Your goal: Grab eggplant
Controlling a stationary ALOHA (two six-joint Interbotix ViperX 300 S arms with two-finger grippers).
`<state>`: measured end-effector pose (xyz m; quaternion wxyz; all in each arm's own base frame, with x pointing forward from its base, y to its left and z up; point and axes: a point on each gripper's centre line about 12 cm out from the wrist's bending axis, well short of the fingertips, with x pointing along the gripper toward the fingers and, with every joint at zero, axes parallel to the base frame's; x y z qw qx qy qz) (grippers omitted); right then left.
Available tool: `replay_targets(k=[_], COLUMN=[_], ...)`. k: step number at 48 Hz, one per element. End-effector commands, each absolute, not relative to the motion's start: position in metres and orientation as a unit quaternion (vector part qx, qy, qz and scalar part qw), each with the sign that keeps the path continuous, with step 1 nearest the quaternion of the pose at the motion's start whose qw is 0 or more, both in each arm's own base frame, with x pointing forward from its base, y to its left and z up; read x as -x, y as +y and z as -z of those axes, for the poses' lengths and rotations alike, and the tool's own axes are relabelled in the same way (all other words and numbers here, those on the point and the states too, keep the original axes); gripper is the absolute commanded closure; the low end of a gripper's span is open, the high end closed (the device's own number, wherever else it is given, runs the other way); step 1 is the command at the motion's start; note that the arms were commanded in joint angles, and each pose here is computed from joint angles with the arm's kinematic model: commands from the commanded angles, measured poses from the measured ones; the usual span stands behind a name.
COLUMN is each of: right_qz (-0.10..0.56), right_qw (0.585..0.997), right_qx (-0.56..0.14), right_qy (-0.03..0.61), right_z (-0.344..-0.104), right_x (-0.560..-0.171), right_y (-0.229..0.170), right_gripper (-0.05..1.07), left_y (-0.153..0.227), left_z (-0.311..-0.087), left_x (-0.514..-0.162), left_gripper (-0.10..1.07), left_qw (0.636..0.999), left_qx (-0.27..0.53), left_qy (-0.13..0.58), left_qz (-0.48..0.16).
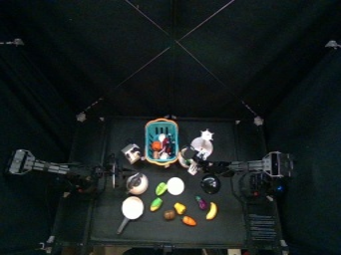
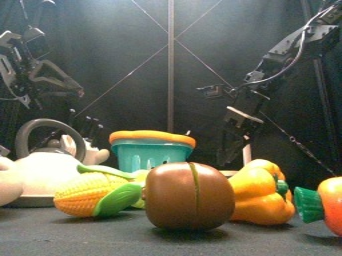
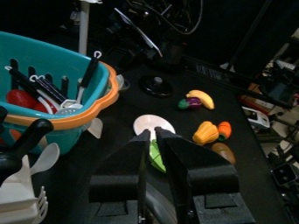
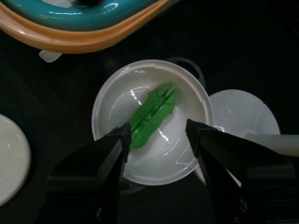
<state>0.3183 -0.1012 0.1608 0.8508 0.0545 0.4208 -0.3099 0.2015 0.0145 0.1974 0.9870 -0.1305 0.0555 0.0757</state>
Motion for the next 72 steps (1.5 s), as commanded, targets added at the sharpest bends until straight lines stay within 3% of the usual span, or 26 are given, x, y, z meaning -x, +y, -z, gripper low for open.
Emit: replay_targets(k=[1,17,32,44,72], right_qz=[0.312,0.266,0.178,0.126,0.153], right_qw=[0.857,0.867,0.836,0.819,0.792], right_qx=[-0.061,-0.134,-0.211,-0.222,-0.209], right_qy=[0.405,0.399,0.474,0.514,0.553], right_z=[-0.173,-0.194,-0.172,-0.162,-0.126], right_x=[-0.32,-0.301,-0.27,-0.263,-0.28], right_y=[-0.101,-0.037,0.05,0.102,0.107], right_gripper=[0.15,0.15,0.15,0.14,0.13], left_y=[0.015,0.015,0.015,0.015,0.015], left_z=[-0.201,-0.201,-0.204,-0.205,-0.205], left_x=[-0.204,-0.204,-0.205,-0.205,-0.205], left_gripper=[0.39,0.39,0.39,0.39,0.39], left_qw=[0.987,0.987,0.987,0.987,0.987], left_qx=[0.132,0.132,0.132,0.133,0.134], left_qy=[0.049,0.049,0.046,0.045,0.045], left_qz=[-0.076,-0.076,-0.076,-0.076,-0.076])
